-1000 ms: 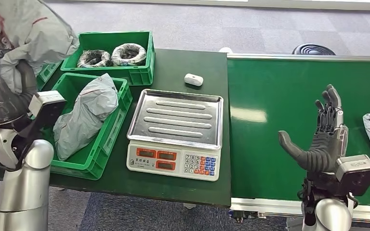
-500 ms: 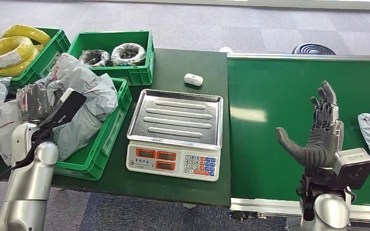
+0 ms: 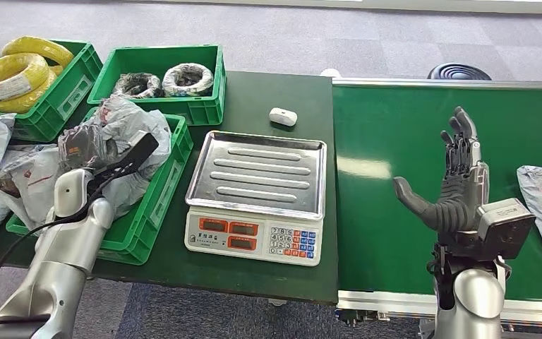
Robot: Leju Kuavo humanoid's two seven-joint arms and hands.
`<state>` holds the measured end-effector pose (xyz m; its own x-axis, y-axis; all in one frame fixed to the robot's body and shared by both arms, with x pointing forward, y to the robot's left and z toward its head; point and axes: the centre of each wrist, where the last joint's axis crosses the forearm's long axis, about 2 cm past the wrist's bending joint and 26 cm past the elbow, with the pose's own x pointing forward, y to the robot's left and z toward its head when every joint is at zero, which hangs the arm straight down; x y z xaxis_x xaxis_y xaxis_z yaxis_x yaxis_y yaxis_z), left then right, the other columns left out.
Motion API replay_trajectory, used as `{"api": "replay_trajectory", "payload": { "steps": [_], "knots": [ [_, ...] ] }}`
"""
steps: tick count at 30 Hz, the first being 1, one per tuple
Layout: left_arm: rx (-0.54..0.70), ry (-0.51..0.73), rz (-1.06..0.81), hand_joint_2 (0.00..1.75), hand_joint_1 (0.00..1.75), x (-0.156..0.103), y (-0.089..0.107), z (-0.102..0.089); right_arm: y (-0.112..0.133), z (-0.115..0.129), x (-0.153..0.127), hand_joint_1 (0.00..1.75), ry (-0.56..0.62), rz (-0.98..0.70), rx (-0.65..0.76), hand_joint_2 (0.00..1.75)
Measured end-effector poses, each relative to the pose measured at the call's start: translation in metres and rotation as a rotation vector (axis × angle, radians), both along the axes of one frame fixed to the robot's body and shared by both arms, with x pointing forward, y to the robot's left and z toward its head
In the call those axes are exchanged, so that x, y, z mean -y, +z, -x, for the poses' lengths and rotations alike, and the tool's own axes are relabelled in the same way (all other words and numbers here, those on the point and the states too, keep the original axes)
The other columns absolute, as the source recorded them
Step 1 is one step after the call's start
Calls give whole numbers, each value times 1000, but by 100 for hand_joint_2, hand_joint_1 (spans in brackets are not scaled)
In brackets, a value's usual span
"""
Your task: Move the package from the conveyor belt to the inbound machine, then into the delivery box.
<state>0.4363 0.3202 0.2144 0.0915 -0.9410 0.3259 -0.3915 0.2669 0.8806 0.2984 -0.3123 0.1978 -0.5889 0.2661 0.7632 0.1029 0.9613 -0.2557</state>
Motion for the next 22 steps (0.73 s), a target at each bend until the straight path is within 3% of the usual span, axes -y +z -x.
{"api": "replay_trajectory", "payload": {
  "steps": [7,11,14,17,21,22],
  "knots": [
    [6,-244,403,175,0,-7,-10,1,-9,-2,7,0,0,0,-39,175],
    [121,-353,640,175,0,-14,-15,22,-24,2,17,0,4,-11,-100,175],
    [331,-402,652,175,0,-16,-22,61,-47,19,24,0,-5,-12,-174,175],
    [541,-443,618,175,0,-15,-36,114,-72,46,28,0,-4,-30,-252,175],
    [669,-513,628,175,0,-8,-45,176,-95,76,24,0,41,-78,-351,175],
    [676,-522,634,175,0,-7,-46,183,-97,79,23,0,48,-87,-363,175]
  ]
}}
